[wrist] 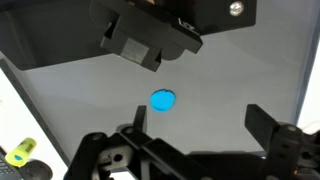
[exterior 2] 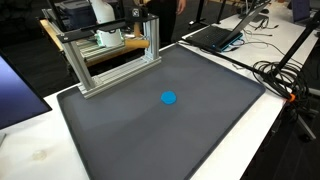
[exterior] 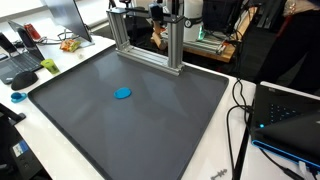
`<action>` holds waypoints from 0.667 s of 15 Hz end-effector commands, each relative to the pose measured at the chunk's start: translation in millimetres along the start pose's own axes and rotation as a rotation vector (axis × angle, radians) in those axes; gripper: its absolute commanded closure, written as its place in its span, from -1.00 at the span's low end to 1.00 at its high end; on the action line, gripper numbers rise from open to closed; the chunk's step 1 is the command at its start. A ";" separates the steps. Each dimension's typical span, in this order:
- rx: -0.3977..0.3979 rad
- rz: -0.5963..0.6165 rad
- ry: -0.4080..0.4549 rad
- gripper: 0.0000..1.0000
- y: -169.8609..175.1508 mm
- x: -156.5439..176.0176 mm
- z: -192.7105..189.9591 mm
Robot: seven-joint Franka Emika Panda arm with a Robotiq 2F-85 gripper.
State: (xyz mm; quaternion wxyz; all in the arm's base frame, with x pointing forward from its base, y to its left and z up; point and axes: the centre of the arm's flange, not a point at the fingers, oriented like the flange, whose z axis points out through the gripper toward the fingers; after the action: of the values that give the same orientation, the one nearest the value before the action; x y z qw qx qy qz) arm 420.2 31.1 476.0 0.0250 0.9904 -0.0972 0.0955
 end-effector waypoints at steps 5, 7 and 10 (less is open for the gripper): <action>-0.005 -0.107 -0.179 -1.00 -22.9 21.2 17.4; -0.014 -0.126 -0.246 -1.00 -25.2 18.8 20.8; -0.009 -0.150 -0.309 -1.00 -27.2 14.2 22.1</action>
State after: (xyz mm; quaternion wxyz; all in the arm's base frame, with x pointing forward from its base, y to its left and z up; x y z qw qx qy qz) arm 438.7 51.7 450.7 0.0347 0.9981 -0.0410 -0.0294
